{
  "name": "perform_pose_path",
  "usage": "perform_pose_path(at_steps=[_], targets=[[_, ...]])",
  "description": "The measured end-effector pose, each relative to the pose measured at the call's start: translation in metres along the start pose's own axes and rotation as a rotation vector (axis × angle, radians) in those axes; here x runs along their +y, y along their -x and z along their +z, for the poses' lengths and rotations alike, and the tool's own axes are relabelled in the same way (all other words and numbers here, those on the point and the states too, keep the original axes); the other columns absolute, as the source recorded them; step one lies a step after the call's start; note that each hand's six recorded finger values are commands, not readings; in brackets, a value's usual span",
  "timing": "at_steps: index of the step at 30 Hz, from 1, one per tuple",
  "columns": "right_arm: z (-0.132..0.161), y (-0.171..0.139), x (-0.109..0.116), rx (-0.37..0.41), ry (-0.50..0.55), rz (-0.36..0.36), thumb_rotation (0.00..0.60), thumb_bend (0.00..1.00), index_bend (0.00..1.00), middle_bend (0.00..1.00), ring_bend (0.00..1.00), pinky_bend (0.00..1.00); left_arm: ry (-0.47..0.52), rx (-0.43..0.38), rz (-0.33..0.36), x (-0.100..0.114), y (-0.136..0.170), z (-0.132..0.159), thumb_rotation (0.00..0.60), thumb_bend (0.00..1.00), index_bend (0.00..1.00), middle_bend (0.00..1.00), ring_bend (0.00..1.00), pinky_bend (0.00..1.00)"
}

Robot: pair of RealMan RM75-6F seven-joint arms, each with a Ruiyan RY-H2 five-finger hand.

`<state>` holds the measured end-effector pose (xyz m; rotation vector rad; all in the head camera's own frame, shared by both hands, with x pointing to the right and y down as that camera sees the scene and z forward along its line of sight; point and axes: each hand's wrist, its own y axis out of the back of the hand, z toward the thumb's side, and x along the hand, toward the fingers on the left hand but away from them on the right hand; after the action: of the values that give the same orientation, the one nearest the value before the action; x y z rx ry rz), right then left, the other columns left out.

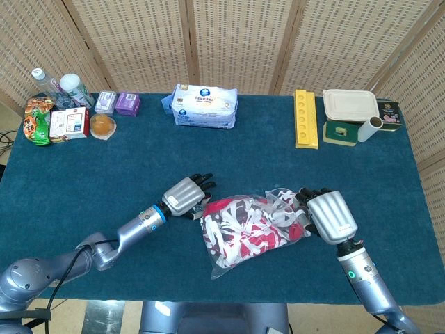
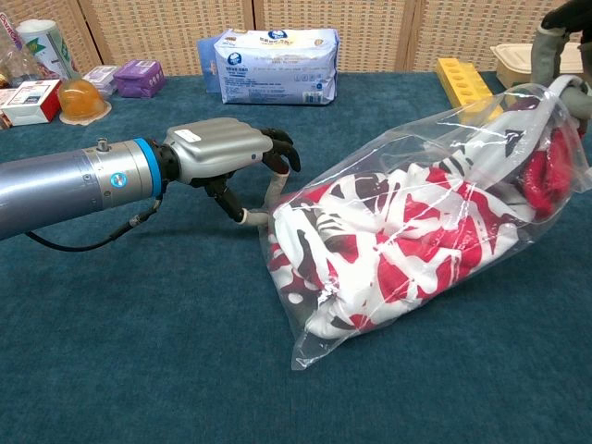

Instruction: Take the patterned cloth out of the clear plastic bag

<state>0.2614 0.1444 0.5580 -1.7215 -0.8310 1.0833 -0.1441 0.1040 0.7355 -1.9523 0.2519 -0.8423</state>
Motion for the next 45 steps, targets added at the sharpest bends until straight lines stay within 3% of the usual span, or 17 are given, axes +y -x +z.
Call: perform_pose_path(at_steps=[7, 14, 23, 29, 45], targets=[[-0.001, 0.000, 0.000, -0.004, 0.003, 0.000, 0.600, 0.64, 0.73, 0.51, 0.66, 0.64, -0.003, -0.003, -0.007, -0.003, -0.003, 0.001, 0.600, 0.26, 0.54, 0.20, 0.07, 0.19], [-0.002, -0.001, 0.001, -0.008, 0.000, 0.000, 0.600, 0.64, 0.73, 0.52, 0.66, 0.65, -0.011, -0.017, -0.003, -0.005, -0.009, 0.006, 0.600, 0.39, 0.54, 0.20, 0.07, 0.20], [-0.002, -0.001, 0.002, -0.012, 0.000, 0.004, 0.600, 0.64, 0.73, 0.52, 0.66, 0.65, -0.008, -0.024, 0.002, -0.005, -0.013, 0.007, 0.600, 0.49, 0.60, 0.22, 0.08, 0.23], [-0.002, -0.002, 0.002, -0.014, 0.005, 0.007, 0.600, 0.64, 0.74, 0.52, 0.66, 0.65, 0.016, -0.018, 0.018, -0.004, -0.012, 0.005, 0.600, 0.48, 0.66, 0.33, 0.15, 0.26], [0.008, -0.003, 0.005, 0.014, 0.029, 0.011, 0.600, 0.65, 0.74, 0.52, 0.66, 0.65, 0.018, 0.000, 0.040, 0.008, 0.006, -0.020, 0.600, 0.49, 0.68, 0.35, 0.17, 0.26]])
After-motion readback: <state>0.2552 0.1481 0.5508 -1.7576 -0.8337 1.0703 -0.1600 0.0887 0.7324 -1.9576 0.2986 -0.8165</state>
